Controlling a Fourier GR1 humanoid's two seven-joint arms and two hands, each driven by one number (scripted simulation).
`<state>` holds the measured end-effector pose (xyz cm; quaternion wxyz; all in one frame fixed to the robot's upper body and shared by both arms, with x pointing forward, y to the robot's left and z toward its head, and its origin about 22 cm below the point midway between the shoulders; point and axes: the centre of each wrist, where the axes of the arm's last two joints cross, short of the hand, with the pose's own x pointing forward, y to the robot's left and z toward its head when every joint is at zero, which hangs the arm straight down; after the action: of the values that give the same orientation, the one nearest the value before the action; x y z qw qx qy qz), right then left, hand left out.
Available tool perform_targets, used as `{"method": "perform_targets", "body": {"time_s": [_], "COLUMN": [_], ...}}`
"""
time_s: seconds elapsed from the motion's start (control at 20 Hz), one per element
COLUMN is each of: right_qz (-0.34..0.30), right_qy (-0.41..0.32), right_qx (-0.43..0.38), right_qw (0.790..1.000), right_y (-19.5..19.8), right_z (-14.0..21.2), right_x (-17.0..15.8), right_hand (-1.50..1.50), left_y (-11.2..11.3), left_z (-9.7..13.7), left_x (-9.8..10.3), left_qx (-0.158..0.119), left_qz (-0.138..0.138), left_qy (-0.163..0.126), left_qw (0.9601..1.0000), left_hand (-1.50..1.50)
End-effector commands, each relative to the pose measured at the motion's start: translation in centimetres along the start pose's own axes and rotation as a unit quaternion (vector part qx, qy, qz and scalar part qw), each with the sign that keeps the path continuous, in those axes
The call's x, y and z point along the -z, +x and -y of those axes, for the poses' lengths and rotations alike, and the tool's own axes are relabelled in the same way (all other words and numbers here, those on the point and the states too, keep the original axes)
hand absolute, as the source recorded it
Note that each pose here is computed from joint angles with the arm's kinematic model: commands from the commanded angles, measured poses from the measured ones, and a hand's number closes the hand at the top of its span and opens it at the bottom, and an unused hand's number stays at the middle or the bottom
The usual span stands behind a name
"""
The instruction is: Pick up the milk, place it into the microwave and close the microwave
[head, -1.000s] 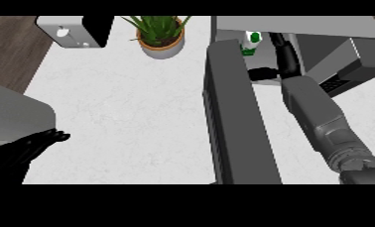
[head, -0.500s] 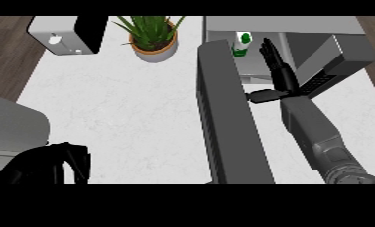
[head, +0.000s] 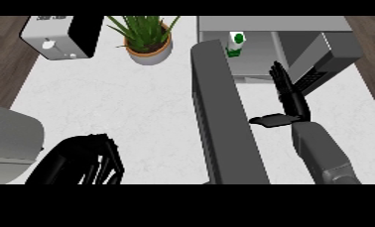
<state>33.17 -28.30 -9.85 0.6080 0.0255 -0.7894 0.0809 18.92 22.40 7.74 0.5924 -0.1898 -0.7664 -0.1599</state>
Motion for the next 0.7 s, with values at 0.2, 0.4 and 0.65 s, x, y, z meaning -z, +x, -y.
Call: {"method": "perform_targets", "body": {"time_s": [0.2,0.4,0.65], "right_qz": [0.008,0.011,0.019], "right_qy": [-0.006,-0.001,0.000], "right_qx": [0.017,0.004,0.002], "right_qw": [1.000,1.000,1.000], "right_y": [-0.3,0.0,1.4], "right_z": [2.5,5.0,7.5], "right_x": [-4.5,-7.2,-9.0], "right_hand": [-1.50,-1.50,-1.50], "left_y": [-2.0,-3.6,-7.2], "left_z": [2.3,5.0,7.8], "left_x": [5.1,6.8,9.3], "left_qx": [0.025,0.069,0.085], "left_qz": [-0.006,-0.006,-0.051], "left_qy": [-0.028,-0.092,-0.129], "left_qw": [0.9993,0.9933,0.9866], "left_hand": [1.50,1.50,1.50]}}
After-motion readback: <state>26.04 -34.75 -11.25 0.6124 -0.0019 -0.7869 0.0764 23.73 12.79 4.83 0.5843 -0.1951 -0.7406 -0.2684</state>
